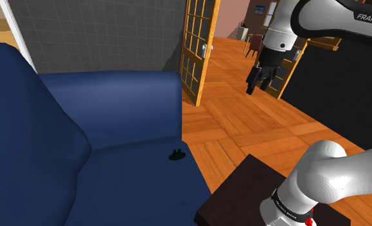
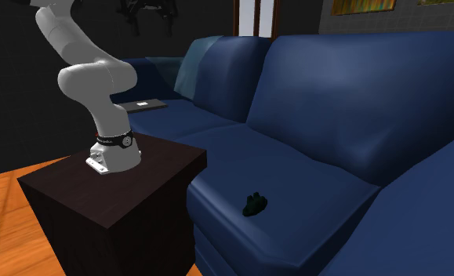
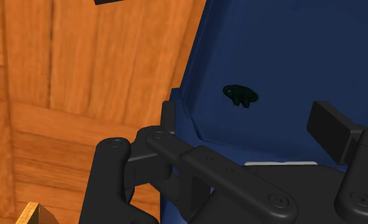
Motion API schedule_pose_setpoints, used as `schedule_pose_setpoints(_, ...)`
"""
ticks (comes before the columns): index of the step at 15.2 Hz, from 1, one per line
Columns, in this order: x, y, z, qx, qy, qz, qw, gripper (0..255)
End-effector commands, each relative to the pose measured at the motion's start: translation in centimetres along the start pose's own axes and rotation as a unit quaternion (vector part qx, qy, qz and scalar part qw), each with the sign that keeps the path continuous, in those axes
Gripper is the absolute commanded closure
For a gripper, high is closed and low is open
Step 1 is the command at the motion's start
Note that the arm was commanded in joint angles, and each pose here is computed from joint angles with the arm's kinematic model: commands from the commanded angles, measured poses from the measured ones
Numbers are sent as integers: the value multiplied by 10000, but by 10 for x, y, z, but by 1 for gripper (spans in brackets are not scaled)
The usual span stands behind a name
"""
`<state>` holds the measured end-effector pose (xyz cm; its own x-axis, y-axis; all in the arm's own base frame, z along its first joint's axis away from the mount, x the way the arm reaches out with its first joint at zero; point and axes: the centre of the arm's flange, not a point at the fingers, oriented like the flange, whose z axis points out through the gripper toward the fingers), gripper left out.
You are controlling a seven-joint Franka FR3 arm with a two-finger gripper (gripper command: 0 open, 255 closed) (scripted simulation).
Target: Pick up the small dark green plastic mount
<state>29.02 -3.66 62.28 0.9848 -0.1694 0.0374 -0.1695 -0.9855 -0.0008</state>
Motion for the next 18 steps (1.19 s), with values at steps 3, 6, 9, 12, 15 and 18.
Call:
schedule_pose_setpoints(3,11,-8,23,-5,-4,5,10000,0)
schedule_pose_setpoints(6,29,-19,57,-13,-10,12,10000,0)
schedule_pose_setpoints(9,46,-31,91,-21,-16,19,10000,0)
schedule_pose_setpoints(12,63,-42,125,-29,-21,26,10000,0)
schedule_pose_setpoints(15,80,-53,159,-36,-27,33,10000,0)
schedule_pose_setpoints(18,97,-65,193,-44,-33,41,10000,0)
